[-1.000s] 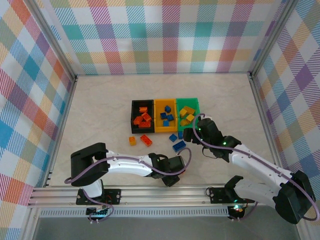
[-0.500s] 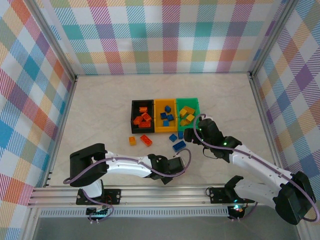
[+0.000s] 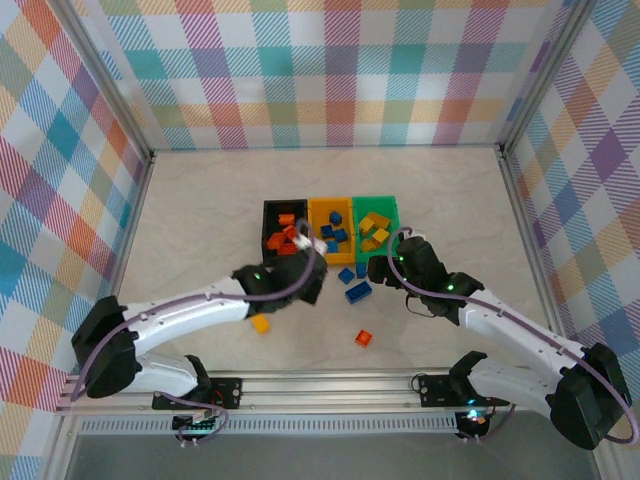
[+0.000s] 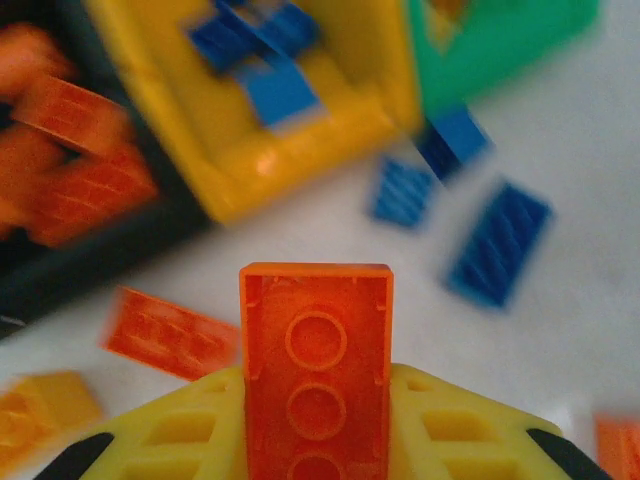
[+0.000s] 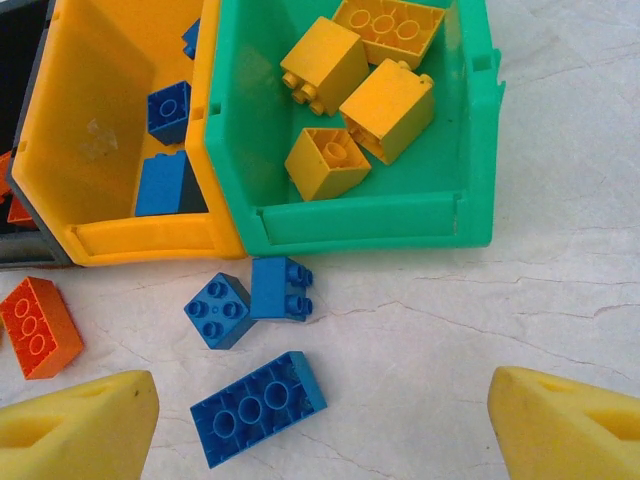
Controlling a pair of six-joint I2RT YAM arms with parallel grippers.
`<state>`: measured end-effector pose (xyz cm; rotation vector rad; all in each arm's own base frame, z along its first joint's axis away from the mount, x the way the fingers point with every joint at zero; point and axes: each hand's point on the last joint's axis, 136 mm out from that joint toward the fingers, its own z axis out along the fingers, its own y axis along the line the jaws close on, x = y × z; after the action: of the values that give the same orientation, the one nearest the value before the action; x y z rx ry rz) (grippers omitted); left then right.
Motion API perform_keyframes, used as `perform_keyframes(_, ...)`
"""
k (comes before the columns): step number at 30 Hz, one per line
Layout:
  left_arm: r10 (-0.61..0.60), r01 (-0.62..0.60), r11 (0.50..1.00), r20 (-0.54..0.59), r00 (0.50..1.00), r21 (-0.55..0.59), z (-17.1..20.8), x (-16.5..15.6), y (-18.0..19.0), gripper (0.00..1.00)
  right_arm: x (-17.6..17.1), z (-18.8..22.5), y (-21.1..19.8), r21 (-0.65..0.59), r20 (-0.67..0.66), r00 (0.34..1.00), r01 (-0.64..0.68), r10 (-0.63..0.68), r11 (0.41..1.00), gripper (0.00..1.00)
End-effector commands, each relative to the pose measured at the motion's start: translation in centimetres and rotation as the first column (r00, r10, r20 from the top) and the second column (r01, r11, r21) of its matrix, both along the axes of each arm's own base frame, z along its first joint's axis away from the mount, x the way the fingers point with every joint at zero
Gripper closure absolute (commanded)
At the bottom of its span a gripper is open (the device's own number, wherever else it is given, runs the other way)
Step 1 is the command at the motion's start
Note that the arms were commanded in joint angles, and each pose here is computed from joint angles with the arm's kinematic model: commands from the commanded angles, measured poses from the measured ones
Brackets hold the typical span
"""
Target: Sort the legos into containers by color
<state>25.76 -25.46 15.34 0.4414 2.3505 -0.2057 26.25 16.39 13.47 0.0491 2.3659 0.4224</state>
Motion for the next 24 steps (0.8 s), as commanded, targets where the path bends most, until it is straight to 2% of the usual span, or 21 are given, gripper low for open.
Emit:
perform_keyframes(1, 0.188, -0.187, 0.980, 0.005, 0.982, -0.065, 2.4, 3.8, 3.0, 0.68, 0.2, 0.7, 0.2, 0.037, 0.018, 1.000, 0.006, -0.006, 0.999, 0.14)
perform_keyframes(5, 0.306, -0.309, 0.948, -0.048, 0.951, -0.074, 1.8, 8.6, 4.7, 0.68, 0.2, 0.7, 0.2, 0.038, 0.017, 1.000, 0.003, -0.004, 0.999, 0.14)
perform_keyframes(8, 0.374, -0.377, 0.925, -0.081, 0.924, -0.037, 0.6, 11.7, 5.7, 0.70, 0.2, 0.8, 0.2, 0.038, 0.016, 1.000, 0.001, -0.002, 0.999, 0.14)
perform_keyframes(13, 0.420, -0.425, 0.905, -0.139, 0.897, -0.006, -1.5, 14.7, 6.0, 0.70, -0.1, 1.0, 0.2, 0.042, 0.014, 1.000, -0.008, 0.008, 0.999, 0.14)
perform_keyframes(15, 0.433, -0.435, 0.900, -0.145, 0.889, 0.021, -2.2, 15.3, 6.0, 0.67, -0.2, 1.0, 0.2, 0.040, 0.014, 1.000, -0.012, 0.011, 0.999, 0.14)
perform_keyframes(19, 0.444, -0.442, 0.896, -0.166, 0.881, 0.047, -3.1, 15.6, 6.1, 0.51, -0.3, 1.0, 0.2, 0.037, 0.010, 1.000, -0.018, 0.018, 0.999, 0.14)
perform_keyframes(22, 0.428, -0.435, 0.901, -0.173, 0.887, -0.003, -2.1, 15.1, 5.7, 0.31, -0.3, 1.1, 0.3, 0.037, 0.011, 1.000, -0.020, 0.020, 0.999, 0.14)
perform_keyframes(24, 0.417, -0.430, 0.902, -0.171, 0.893, -0.046, -1.1, 14.6, 5.7, 0.24, -0.3, 1.2, 0.3, 0.039, 0.014, 1.000, -0.022, 0.022, 0.999, 0.14)
